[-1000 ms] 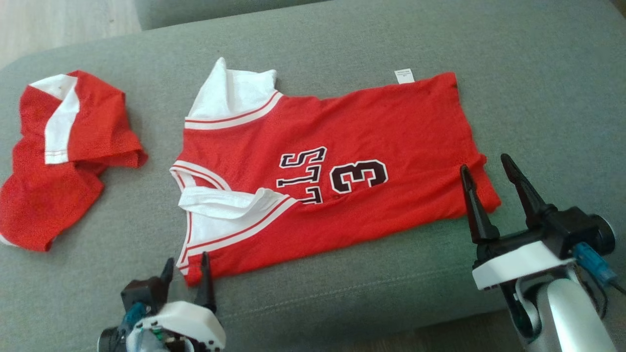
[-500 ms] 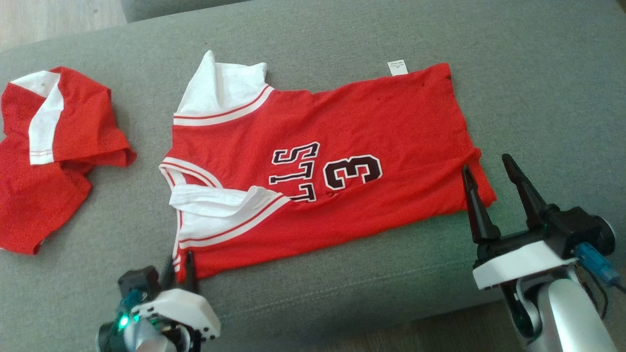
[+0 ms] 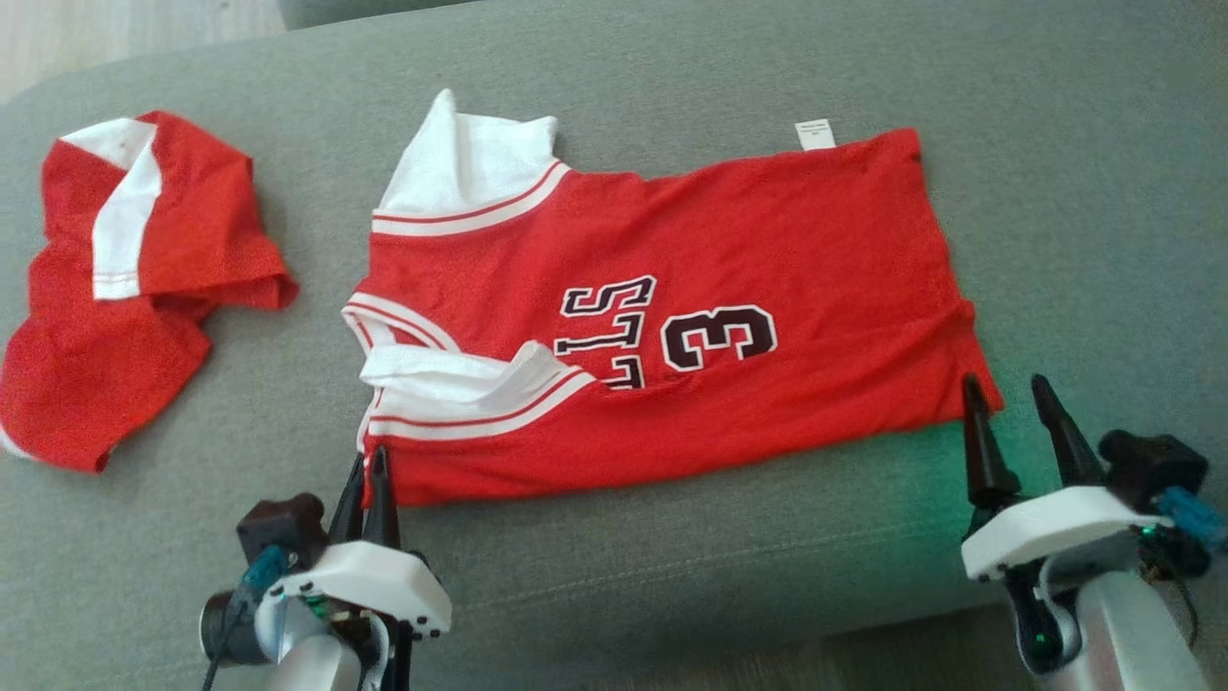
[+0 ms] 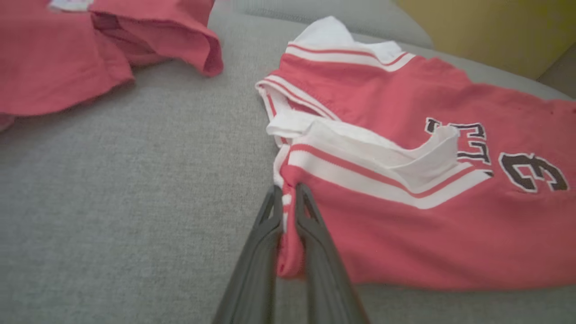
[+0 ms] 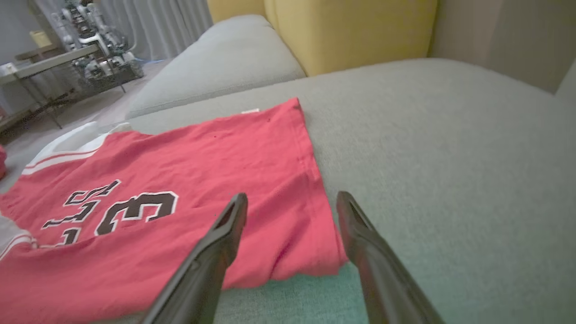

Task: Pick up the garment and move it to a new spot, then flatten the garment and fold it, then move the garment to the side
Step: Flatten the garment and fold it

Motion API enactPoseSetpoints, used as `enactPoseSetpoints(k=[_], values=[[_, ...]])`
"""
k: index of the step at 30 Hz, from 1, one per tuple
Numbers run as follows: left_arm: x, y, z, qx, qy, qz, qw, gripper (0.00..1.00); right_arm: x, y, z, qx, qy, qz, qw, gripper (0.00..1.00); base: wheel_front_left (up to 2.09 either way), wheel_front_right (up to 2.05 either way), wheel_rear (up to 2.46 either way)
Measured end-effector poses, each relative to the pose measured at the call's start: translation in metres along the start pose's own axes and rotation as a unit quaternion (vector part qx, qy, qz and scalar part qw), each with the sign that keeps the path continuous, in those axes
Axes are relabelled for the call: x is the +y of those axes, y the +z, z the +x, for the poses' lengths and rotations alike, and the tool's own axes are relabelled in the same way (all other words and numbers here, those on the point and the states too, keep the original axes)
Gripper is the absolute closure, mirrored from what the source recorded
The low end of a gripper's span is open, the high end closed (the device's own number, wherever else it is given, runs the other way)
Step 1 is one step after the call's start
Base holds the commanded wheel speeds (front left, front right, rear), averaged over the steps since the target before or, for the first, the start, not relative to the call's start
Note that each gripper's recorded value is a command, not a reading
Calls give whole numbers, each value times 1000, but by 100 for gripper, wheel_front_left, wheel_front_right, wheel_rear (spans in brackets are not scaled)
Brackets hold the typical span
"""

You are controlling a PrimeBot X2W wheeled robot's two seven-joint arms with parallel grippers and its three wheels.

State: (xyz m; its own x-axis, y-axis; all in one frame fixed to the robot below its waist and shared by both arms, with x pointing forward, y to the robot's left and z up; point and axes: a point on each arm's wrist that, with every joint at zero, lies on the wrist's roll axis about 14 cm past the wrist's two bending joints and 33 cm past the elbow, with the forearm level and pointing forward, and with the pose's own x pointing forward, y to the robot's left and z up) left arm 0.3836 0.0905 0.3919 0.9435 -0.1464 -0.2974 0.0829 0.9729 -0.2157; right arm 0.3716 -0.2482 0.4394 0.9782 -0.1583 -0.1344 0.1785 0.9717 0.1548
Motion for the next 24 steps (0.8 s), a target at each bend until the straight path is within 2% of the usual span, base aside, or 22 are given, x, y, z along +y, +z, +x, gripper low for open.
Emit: enactPoseSetpoints(k=[5,12,24], values=[[0,8,-8,-18,0,3,1000,100,-7,-21,13,29,-38,113,992,0,0,0,0],[-5,8,-14,-19,-7,2,1000,100,-19,-47,20,74,-71,114,988,0,0,0,0],[-1,4,-13,-14,0,1,1000,100,-12,-70,25,120,-74,121,983,0,0,0,0]])
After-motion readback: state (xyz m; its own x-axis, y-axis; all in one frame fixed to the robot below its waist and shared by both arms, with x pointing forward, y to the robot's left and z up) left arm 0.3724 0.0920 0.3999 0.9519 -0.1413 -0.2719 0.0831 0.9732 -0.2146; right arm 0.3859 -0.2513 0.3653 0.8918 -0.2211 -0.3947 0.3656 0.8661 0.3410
